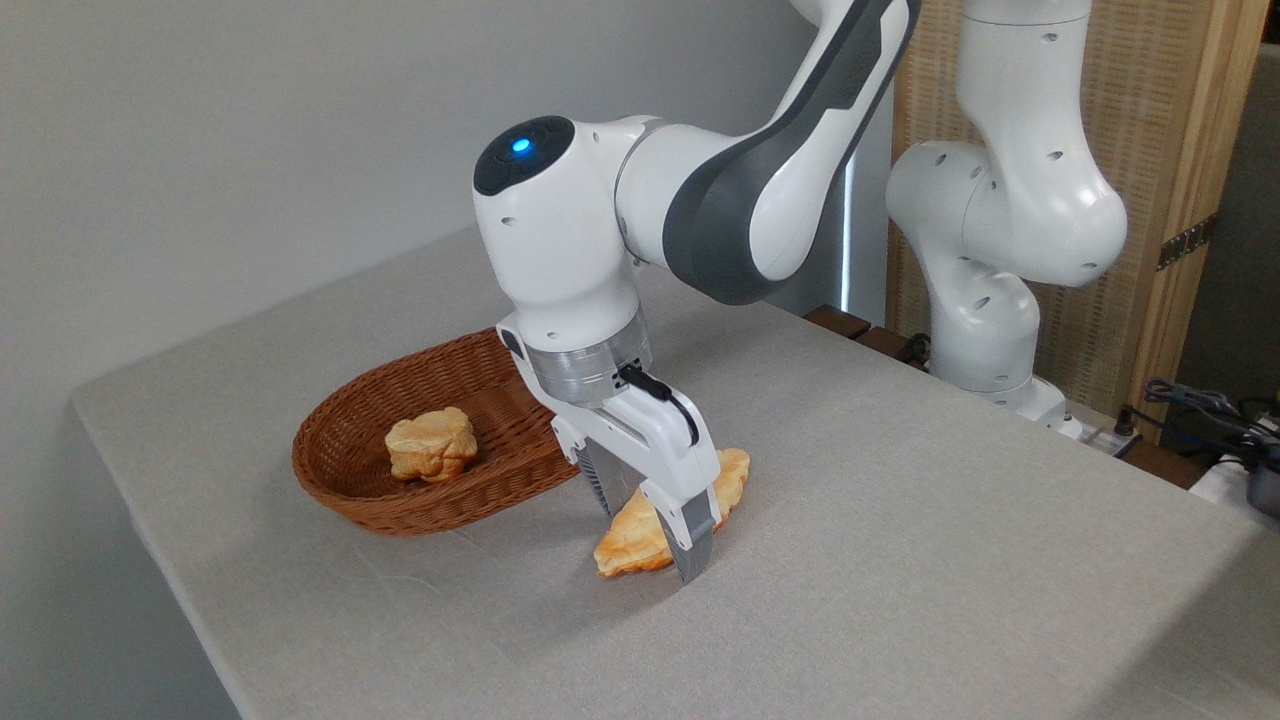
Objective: Put bread into the basket
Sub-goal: 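Close the gripper on the long golden bread, then lift the bread and carry it over the woven basket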
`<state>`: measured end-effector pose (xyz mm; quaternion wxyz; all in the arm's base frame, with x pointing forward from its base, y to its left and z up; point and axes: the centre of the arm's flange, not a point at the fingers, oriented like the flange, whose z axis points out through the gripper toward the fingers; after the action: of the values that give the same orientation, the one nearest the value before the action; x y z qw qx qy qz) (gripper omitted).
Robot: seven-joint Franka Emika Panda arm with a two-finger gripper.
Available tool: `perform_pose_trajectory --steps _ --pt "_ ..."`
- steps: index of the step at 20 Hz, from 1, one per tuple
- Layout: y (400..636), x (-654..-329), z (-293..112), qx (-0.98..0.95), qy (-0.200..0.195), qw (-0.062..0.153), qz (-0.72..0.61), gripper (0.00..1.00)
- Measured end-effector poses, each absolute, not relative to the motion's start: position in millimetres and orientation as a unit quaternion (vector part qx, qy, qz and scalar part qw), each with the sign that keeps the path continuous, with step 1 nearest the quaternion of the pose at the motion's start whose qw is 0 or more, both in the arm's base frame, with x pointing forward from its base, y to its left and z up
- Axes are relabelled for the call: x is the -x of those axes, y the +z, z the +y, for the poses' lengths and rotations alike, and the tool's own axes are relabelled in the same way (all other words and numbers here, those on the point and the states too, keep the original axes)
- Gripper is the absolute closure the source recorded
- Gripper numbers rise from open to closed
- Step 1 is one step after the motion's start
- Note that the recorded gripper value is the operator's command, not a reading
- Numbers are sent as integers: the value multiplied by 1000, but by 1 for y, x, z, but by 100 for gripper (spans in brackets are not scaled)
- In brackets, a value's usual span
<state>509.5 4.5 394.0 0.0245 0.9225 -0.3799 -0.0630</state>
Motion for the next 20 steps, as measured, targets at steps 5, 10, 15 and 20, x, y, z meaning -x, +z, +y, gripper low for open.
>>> perform_pose_trajectory --steps 5,10,15,20 --pt "395 -509 4 -920 -62 24 -385 56" --pt "395 -509 2 -919 -62 24 -388 56" --pt "396 -509 0 -919 -61 23 -390 57" --pt "402 -510 0 -917 -55 21 -394 56"
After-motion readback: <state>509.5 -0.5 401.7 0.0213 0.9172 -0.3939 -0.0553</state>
